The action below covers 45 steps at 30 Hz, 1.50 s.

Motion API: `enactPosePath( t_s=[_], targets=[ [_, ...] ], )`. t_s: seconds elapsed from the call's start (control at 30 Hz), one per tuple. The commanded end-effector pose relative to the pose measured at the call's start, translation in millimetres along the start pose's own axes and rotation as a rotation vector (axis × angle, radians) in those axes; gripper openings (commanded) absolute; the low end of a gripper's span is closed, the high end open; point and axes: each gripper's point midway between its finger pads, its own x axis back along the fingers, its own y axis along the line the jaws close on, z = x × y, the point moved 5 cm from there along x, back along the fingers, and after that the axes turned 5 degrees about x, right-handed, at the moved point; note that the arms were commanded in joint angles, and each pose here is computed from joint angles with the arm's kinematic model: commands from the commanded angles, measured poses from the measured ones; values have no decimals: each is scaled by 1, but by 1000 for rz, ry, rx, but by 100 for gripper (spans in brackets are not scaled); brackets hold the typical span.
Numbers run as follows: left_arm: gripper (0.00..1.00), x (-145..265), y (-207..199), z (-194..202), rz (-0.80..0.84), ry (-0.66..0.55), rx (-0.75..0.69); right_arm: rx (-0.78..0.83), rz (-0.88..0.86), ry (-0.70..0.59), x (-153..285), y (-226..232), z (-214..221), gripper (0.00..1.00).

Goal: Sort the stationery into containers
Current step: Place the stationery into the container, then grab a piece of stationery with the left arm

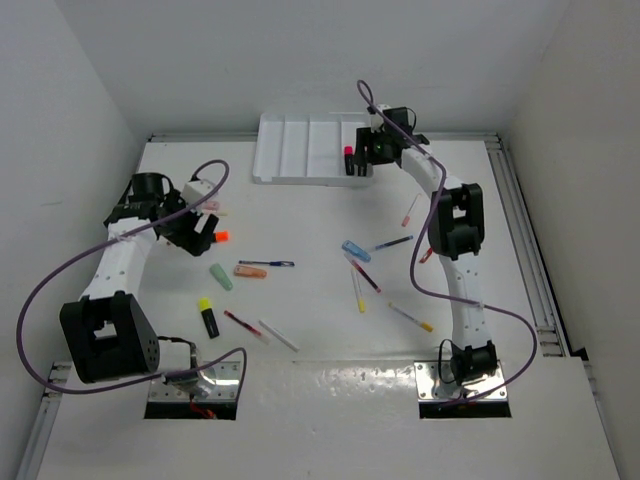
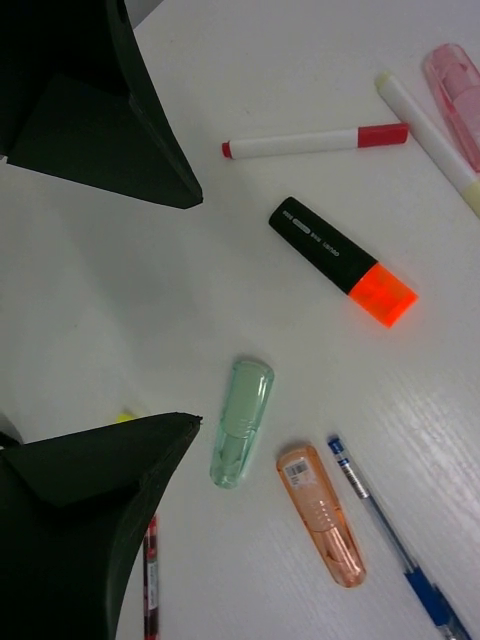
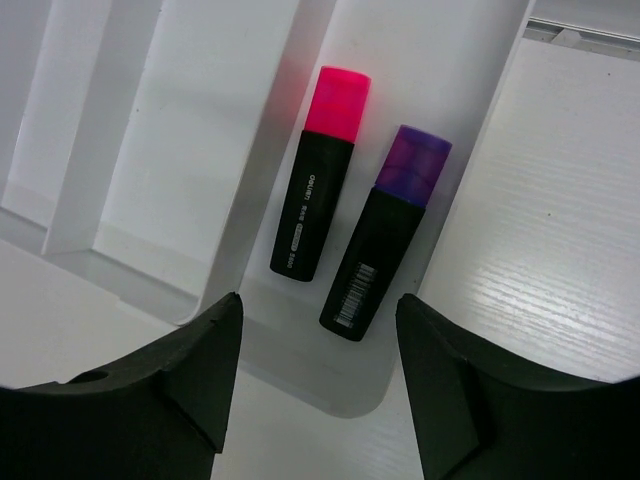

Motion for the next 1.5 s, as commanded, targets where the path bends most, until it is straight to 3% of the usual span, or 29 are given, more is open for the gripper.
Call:
enactPosePath(
  t_s=[0.0,0.13,0.27,0.33,0.37,0.4,0.43,0.57,0.7,0.87,1.13,1.47],
  targets=[
    [89,5,-3,4,51,-28,-120,12,5,-59,9,3,-20,62],
    [85,5,-8,11,83,-44,-225,-17,-16,-60,37,10,-31,63],
    [83,0,-12,22,82,-45,-305,10,-113,-100,102,30,-47,60],
    [81,-3,-14,27,105,-35,-326,14,-132,-41,115,36,-20,60],
    [80,-8,-14,31,116,-27,-340,41,-128,-30,124,39,-14,64],
    [80,-11,-13,33,111,-21,-340,54,-126,-7,139,46,-2,74],
    [79,-14,-7,29,84,-39,-345,54,-117,31,145,47,9,76],
    [79,-28,2,26,100,-63,-368,-13,-130,124,172,53,62,77],
    [71,-41,16,18,153,-76,-428,-59,-221,134,198,65,81,81],
    [66,-72,33,18,253,-41,-414,-163,-311,192,210,70,97,82],
    [64,-101,57,9,269,-49,-412,-202,-370,226,215,73,110,78],
    [62,-111,42,-7,306,-67,-445,-216,-367,238,220,75,122,77]
  ],
)
